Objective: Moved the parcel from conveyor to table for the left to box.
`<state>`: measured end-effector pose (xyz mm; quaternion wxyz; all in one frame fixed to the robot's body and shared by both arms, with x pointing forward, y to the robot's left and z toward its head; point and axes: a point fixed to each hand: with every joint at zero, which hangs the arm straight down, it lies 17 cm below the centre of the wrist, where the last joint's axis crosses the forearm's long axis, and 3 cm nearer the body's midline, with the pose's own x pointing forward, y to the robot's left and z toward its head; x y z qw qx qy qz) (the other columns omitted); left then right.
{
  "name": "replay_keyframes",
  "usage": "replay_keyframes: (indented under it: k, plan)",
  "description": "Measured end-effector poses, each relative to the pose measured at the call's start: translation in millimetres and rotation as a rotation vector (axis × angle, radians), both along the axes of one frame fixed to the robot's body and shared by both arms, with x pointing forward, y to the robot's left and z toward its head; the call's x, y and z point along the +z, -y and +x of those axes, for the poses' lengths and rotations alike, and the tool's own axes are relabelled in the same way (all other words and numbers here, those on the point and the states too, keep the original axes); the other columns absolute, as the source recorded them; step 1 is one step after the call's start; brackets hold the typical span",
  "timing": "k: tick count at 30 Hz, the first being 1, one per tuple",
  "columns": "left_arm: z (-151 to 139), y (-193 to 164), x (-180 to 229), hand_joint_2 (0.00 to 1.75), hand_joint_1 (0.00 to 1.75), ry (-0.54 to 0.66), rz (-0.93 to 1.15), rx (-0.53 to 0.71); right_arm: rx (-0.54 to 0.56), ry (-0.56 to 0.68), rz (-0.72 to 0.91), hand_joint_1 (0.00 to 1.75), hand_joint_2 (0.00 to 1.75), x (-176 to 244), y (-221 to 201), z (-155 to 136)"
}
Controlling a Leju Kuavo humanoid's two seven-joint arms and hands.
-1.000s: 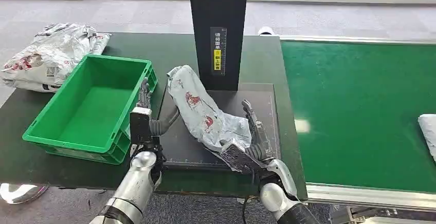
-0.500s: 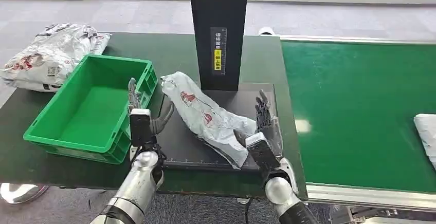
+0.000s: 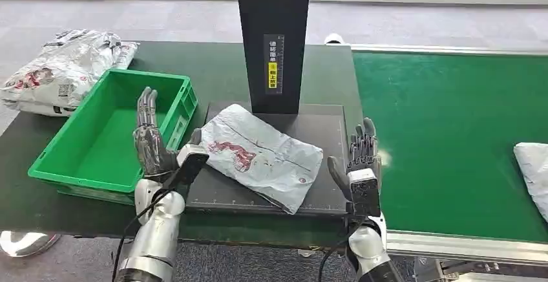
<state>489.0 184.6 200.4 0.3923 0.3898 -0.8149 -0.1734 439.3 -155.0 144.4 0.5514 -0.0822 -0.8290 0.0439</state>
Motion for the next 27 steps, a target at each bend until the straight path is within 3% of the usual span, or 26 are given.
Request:
replay_keyframes:
  k: [4,8,11,17,18,19,23,27]
  plan:
    - [10.2,77.1,-41.6,1.75,0.00,-0.169,0.103,-0.205,0.046,0.011,0.015,0.00,1.75,9.2,-7.2,7.5]
    - [-13.7,168.9,-129.5,1.75,0.00,-0.559,0.272,-0.567,0.118,0.016,0.024,0.00,1.75,22.9,-22.0,21.0]
    - [-28.2,182.0,-155.1,1.75,0.00,-0.642,0.343,-0.638,0.135,0.014,0.024,0.00,1.75,26.4,-26.6,25.5]
    - [-52.0,183.7,-203.5,1.75,0.00,-0.928,0.371,-0.781,0.138,0.000,0.003,0.00,1.75,26.8,-26.9,29.1]
    - [-53.2,181.6,-207.4,1.75,0.24,-0.966,0.372,-0.795,0.137,-0.004,0.003,0.00,1.75,26.4,-25.7,28.7]
    - [-53.9,179.6,-210.1,1.75,1.73,-0.997,0.375,-0.805,0.139,-0.007,0.004,0.00,1.75,26.5,-25.2,28.1]
    - [-48.6,170.8,-213.7,1.75,1.75,-1.067,0.407,-0.799,0.147,0.001,0.003,0.00,1.75,30.4,-24.7,27.5]
    - [-29.4,162.9,-201.2,1.75,1.75,-1.039,0.388,-0.747,0.146,0.009,0.003,0.00,1.75,35.0,-24.7,25.3]
